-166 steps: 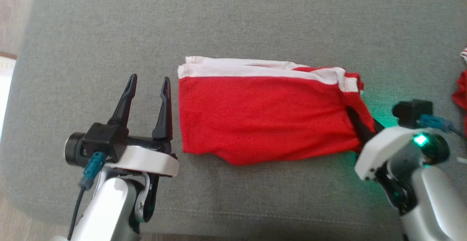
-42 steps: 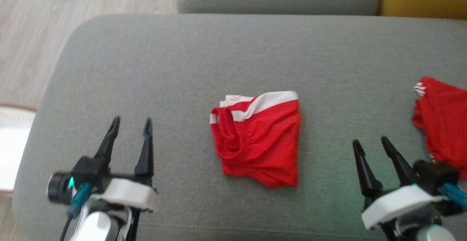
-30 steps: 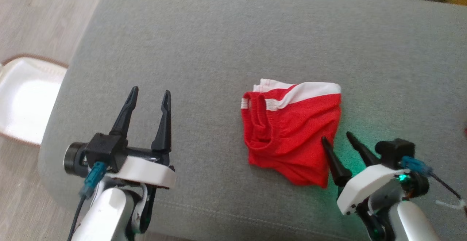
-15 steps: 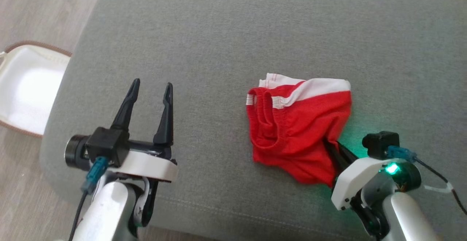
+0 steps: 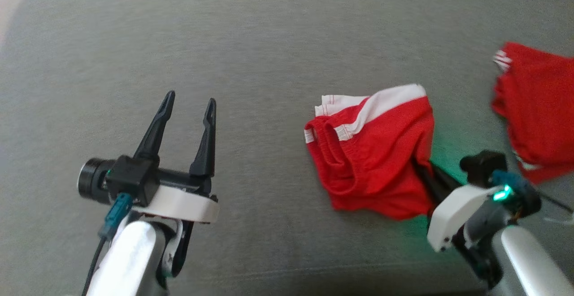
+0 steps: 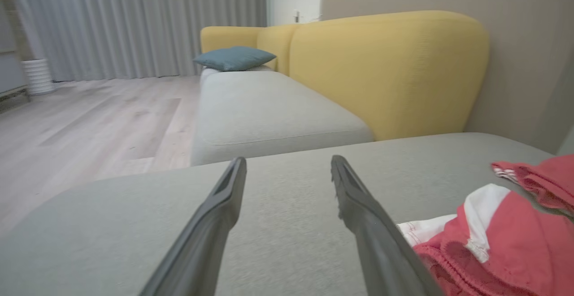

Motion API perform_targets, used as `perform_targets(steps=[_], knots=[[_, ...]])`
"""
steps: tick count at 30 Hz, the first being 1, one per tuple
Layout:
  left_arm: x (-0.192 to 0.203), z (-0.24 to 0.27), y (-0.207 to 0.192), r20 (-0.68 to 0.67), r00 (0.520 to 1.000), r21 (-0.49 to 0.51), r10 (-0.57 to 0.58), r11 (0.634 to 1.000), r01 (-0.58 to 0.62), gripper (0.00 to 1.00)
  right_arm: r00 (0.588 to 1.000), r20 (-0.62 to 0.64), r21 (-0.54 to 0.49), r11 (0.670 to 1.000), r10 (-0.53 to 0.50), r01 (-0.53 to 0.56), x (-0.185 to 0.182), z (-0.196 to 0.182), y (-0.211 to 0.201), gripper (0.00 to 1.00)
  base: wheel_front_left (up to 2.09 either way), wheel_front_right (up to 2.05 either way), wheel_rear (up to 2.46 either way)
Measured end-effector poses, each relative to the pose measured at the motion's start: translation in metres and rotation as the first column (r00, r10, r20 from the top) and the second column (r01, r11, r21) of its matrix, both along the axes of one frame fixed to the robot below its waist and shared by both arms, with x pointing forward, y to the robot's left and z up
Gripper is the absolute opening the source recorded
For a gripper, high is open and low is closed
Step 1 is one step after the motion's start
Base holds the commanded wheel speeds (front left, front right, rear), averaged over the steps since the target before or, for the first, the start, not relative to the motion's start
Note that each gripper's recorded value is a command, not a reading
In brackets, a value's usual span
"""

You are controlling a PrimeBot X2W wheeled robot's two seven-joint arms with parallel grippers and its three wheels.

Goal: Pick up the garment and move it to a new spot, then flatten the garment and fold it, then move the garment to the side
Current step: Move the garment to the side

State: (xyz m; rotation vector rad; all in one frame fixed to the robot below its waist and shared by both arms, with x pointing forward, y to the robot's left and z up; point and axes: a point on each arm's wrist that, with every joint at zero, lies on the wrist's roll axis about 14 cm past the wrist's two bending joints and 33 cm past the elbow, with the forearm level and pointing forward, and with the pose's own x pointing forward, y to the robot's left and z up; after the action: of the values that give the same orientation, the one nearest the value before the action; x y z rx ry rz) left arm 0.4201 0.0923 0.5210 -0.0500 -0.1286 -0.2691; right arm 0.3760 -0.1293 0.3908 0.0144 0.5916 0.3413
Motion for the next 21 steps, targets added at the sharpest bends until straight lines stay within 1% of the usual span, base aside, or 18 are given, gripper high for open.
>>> perform_targets(steps=[5,10,13,17,21], knots=[[0.019,0.005,-0.046,0.031,0.990,-0.010,-0.140,0.990,0.141,1.00,0.993,0.041,-0.044,0.993,-0.112,0.114,0.011,0.012,-0.054,0.00,0.00,0.00,0.00],[0.040,0.007,-0.081,0.061,0.970,-0.023,-0.237,0.971,0.238,1.00,0.973,0.107,-0.107,0.970,-0.206,0.217,0.035,0.025,-0.109,0.00,0.00,0.00,0.00],[0.047,-0.004,-0.093,0.043,0.961,-0.034,-0.273,0.961,0.275,1.00,0.945,0.159,-0.146,0.940,-0.286,0.309,0.049,0.037,-0.152,0.00,0.00,0.00,0.00],[0.053,-0.019,-0.109,0.019,0.945,-0.042,-0.326,0.944,0.326,1.00,0.890,0.226,-0.185,0.879,-0.397,0.439,0.057,0.055,-0.213,0.00,0.00,0.00,0.00],[0.060,-0.027,-0.121,0.017,0.933,-0.054,-0.361,0.931,0.361,1.00,0.857,0.244,-0.220,0.835,-0.454,0.505,0.056,0.058,-0.247,0.00,0.00,0.00,0.00]])
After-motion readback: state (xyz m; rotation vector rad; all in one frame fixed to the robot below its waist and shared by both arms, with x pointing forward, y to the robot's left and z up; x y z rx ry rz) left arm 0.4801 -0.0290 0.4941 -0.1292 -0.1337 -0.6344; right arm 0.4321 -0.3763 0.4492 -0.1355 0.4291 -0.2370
